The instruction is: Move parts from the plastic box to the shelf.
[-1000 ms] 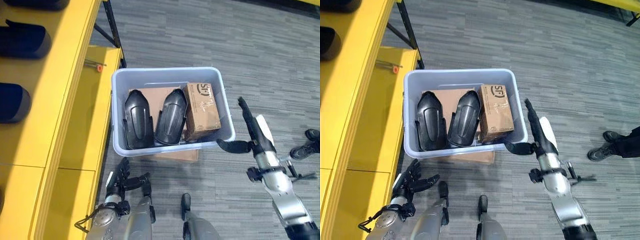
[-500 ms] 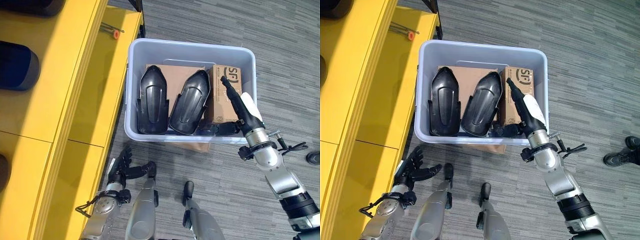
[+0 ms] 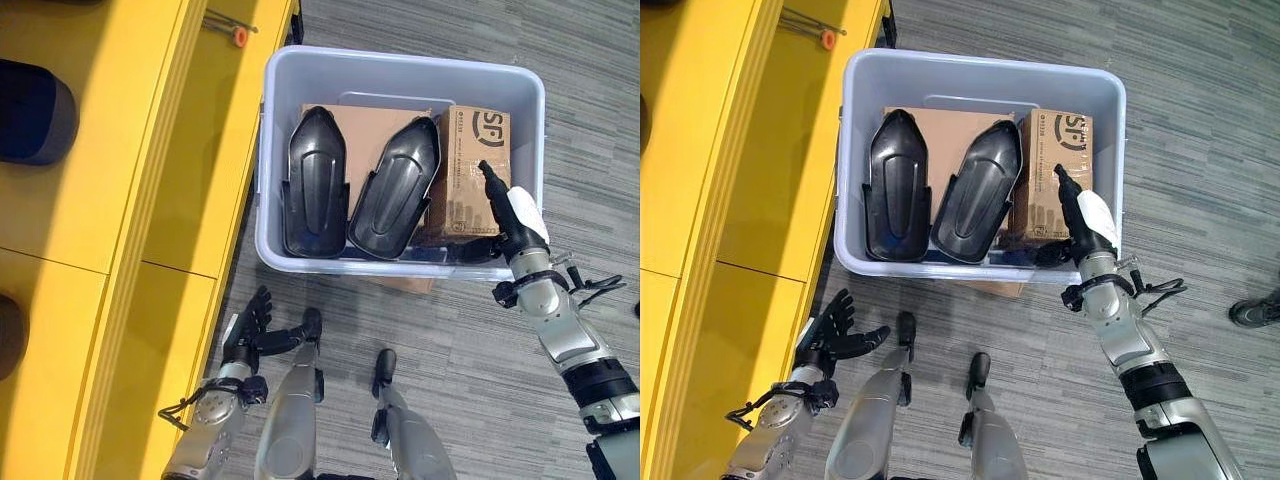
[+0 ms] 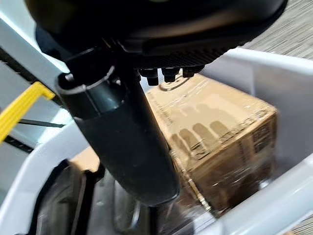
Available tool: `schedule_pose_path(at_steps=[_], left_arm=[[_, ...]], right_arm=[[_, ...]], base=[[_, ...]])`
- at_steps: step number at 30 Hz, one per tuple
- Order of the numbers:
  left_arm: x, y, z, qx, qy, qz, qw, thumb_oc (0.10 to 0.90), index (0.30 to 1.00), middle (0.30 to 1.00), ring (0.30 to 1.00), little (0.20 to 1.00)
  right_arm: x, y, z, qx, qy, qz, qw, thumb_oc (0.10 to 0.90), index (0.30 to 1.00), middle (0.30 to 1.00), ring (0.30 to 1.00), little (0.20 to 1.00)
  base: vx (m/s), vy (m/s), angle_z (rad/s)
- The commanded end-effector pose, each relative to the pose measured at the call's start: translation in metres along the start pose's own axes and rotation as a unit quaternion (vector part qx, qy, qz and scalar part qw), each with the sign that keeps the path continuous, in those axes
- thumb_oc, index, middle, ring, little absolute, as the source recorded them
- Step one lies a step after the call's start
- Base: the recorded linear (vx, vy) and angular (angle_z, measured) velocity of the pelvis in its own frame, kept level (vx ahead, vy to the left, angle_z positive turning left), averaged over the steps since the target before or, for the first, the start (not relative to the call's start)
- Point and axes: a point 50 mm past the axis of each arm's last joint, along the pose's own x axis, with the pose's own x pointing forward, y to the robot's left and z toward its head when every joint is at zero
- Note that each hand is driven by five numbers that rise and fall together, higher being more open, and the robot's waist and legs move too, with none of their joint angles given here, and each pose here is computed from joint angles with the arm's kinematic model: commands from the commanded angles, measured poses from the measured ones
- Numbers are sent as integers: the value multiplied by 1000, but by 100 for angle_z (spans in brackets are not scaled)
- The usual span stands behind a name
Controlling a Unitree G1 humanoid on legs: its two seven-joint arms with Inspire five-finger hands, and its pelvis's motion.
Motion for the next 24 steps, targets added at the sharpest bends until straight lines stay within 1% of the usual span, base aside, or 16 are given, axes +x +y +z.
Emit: schedule_pose_path(at_steps=[1, 10, 18, 24], left_arm=[[-7, -5, 20, -13, -67, -22, 997, 900, 1000, 1000, 1000, 1000], [-4, -7, 26, -13, -79, -30, 996, 900, 1000, 1000, 1000, 1000], [-1, -11, 28, -15, -85, -34, 996, 900, 1000, 1000, 1000, 1000], [0, -14, 31, -17, -94, -38, 995, 900, 1000, 1000, 1000, 1000]], right_arm=[[14, -55, 29, -57, -78, -97, 991, 900, 1000, 1000, 1000, 1000], [31, -80, 14, -151, -31, -130, 979, 900, 1000, 1000, 1000, 1000], [32, -74, -1, -185, 3, -113, 976, 900, 1000, 1000, 1000, 1000], [34, -63, -12, -242, 25, -84, 966, 900, 1000, 1000, 1000, 1000]], base=[[0, 0, 0], [-1, -2, 1], [-3, -4, 3], [0, 0, 0]])
